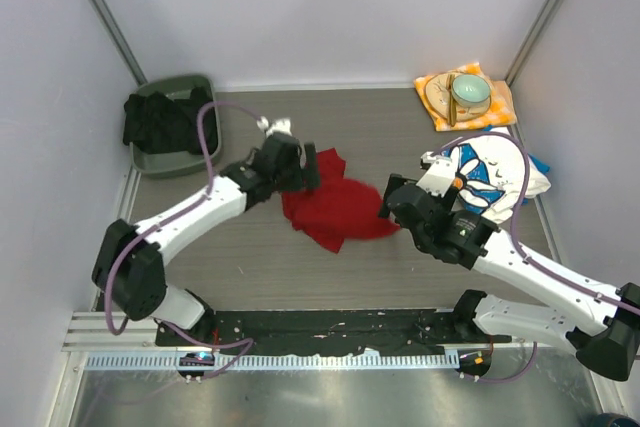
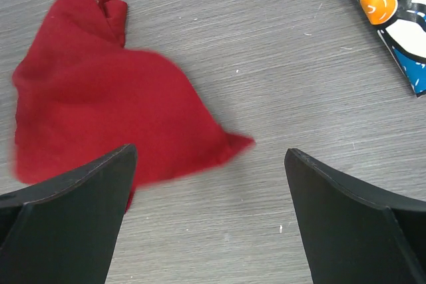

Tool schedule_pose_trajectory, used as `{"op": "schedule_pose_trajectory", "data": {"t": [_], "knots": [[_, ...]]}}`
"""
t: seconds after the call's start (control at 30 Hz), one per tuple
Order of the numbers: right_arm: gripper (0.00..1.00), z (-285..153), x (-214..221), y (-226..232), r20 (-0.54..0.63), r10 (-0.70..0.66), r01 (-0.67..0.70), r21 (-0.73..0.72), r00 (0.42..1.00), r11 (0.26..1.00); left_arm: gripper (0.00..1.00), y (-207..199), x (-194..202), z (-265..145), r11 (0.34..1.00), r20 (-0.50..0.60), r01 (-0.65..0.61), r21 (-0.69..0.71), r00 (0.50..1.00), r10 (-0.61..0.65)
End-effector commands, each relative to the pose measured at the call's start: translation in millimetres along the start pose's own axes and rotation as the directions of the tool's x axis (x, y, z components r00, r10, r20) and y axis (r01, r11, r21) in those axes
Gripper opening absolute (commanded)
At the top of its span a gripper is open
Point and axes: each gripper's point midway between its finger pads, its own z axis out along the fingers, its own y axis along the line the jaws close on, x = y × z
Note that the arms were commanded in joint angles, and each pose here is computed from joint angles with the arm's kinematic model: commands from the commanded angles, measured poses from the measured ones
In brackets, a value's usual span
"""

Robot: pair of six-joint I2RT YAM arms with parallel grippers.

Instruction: Fold and stack the t-shirts

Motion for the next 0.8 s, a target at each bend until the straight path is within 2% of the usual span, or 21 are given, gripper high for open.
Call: {"op": "schedule_pose_trajectory", "data": {"t": [0.0,0.2,0.47,0.67,0.77], "knots": [[1.00,-5.1,-14.1,-1.5,0.032,0.017,-0.018,0.024,0.999,1.000,1.00,15.3,39.7,24.0,0.990,0.024,0.137,-0.046,0.990,-0.136],[1.00,8.1,11.8,2.8,-0.035,-0.032,0.033,0.028,0.999,0.999,1.00,20.1,34.7,11.9,0.989,0.053,0.137,-0.048,0.990,-0.134],[0.99,38.4,72.2,-2.4,-0.156,-0.129,0.139,0.054,0.979,0.989,1.00,38.8,36.1,-14.8,0.990,0.085,0.120,-0.077,0.990,-0.114],[0.91,54.4,102.6,-6.1,-0.193,-0.125,0.140,0.068,0.973,0.988,1.00,49.1,36.7,-33.6,0.989,0.126,0.132,-0.067,0.984,-0.123],[0.82,61.0,103.7,-3.3,-0.184,-0.125,0.142,0.079,0.975,0.987,1.00,53.2,38.7,-36.6,0.989,0.132,0.130,-0.072,0.984,-0.120]]}}
